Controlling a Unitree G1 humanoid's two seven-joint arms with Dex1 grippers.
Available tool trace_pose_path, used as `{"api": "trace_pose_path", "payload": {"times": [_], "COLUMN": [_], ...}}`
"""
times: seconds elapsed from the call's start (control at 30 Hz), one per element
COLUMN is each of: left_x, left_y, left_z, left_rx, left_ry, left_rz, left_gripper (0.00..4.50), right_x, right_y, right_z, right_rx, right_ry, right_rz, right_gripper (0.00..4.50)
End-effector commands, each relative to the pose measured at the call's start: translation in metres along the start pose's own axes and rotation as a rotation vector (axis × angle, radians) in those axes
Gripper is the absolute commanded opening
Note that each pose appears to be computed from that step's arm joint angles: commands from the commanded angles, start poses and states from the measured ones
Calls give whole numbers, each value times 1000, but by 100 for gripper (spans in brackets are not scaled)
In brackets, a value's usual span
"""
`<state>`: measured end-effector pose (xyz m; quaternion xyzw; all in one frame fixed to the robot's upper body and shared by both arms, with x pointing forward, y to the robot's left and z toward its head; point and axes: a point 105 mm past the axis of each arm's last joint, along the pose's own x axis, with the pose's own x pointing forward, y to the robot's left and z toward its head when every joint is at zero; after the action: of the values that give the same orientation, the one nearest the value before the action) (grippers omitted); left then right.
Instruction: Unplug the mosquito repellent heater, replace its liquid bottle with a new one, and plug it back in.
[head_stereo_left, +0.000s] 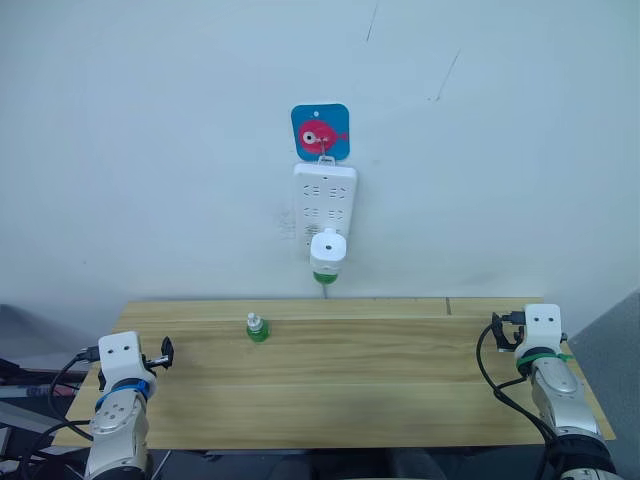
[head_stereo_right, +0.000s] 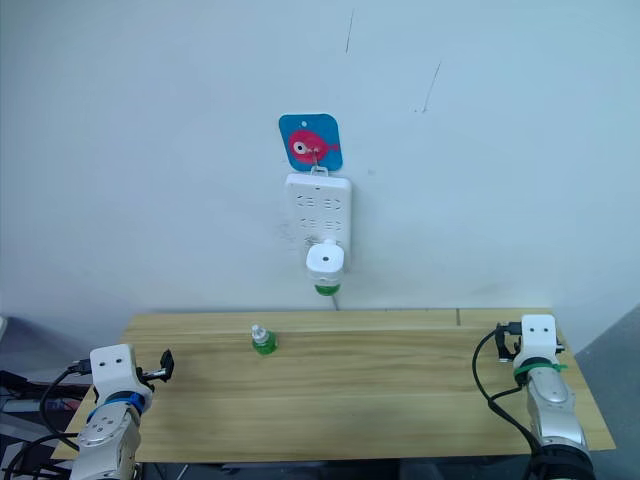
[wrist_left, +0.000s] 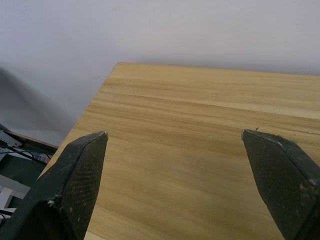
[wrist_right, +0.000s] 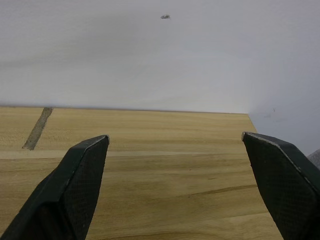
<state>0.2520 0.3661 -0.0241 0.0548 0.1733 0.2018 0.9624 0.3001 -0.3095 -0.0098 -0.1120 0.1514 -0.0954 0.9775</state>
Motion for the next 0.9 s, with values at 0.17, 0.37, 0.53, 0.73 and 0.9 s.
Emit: {"api": "trace_pose_path", "payload": {"times": [0.17, 0.37, 0.53, 0.73, 0.9], "left_x": [5, 6, 7, 7, 5], "left_y": [6, 6, 4, 1, 1], "left_z": [19, 21, 23, 25, 24], "left_rx": [4, 9, 12, 7, 1], "left_ry": [-48, -55, -64, -72, -75], "left_rz": [-19, -30, -45, -55, -62], "left_gripper": [447, 447, 447, 447, 447], "right_x": [-2, -4, -4, -5, -5], "right_y": [2, 4, 5, 7, 8], "right_z": [14, 16, 17, 17, 19], "right_rx": [-3, -5, -6, -12, -14], "right_ry": [-52, -56, -58, -62, -67], "right_rz": [-4, 7, 13, 25, 28], "right_gripper": [446, 446, 446, 446, 446]}}
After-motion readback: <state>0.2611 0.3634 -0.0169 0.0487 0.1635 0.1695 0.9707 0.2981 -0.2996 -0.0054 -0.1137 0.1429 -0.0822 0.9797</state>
